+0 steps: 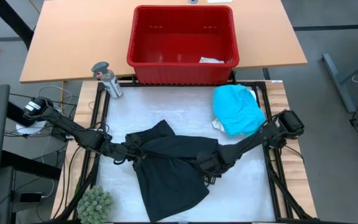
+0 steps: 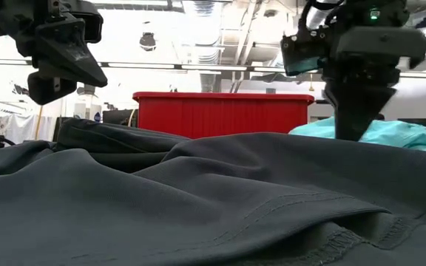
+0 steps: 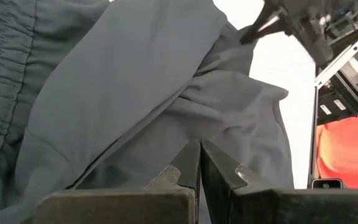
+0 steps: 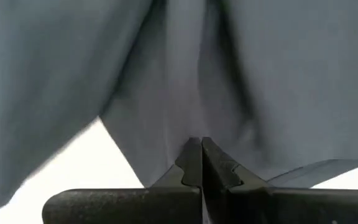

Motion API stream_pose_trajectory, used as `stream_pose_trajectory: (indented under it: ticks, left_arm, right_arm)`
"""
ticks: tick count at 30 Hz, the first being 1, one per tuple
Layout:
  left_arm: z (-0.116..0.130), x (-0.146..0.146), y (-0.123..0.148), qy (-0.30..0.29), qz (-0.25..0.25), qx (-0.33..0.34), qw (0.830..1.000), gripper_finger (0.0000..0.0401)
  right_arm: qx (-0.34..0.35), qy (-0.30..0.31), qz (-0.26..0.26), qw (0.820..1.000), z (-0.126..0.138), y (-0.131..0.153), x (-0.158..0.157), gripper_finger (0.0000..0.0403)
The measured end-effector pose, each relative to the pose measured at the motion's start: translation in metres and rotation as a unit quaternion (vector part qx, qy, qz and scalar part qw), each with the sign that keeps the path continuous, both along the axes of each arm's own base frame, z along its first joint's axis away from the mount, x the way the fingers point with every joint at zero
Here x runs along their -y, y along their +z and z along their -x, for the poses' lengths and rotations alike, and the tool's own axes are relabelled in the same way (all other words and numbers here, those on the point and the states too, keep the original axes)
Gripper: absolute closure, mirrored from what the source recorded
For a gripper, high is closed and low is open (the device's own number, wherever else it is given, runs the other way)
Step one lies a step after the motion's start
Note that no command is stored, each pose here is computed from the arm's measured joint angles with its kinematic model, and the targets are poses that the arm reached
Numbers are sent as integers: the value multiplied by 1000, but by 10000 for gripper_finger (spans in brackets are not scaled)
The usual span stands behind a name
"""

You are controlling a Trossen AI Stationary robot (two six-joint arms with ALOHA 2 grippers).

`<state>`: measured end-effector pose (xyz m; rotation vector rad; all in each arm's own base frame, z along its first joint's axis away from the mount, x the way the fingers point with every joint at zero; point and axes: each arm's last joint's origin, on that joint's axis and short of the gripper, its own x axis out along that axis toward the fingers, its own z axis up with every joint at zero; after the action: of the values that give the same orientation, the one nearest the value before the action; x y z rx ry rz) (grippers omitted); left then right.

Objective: Fold Laundry from Bin
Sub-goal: Fold the black shorts

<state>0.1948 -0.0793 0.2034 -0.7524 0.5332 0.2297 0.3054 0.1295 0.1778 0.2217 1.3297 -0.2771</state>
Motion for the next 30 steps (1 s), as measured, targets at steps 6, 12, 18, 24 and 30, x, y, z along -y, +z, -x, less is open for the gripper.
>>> stream_pose_trajectory:
  ticks: [6, 12, 18, 24, 30]
  left_arm:
    - [0, 0, 0, -1, -4, 0, 1000, 401]
    - [0, 0, -1, -6, -14, -3, 1000, 401]
    - [0, 0, -1, -6, -18, -4, 1000, 401]
    - [1, -1, -1, -5, -21, -6, 1000, 401]
    - [1, -1, -1, 1, -31, -6, 1000, 401]
  right_arm:
    - [-43, 34, -25, 998, 3, -22, -20, 376]
    - [-49, 45, -22, 998, 10, -19, -27, 375]
    - [-36, 32, -25, 999, 13, -2, -19, 343]
    - [21, 20, -19, 999, 17, 27, -10, 281]
    - [31, 40, 23, 998, 9, 18, -7, 209]
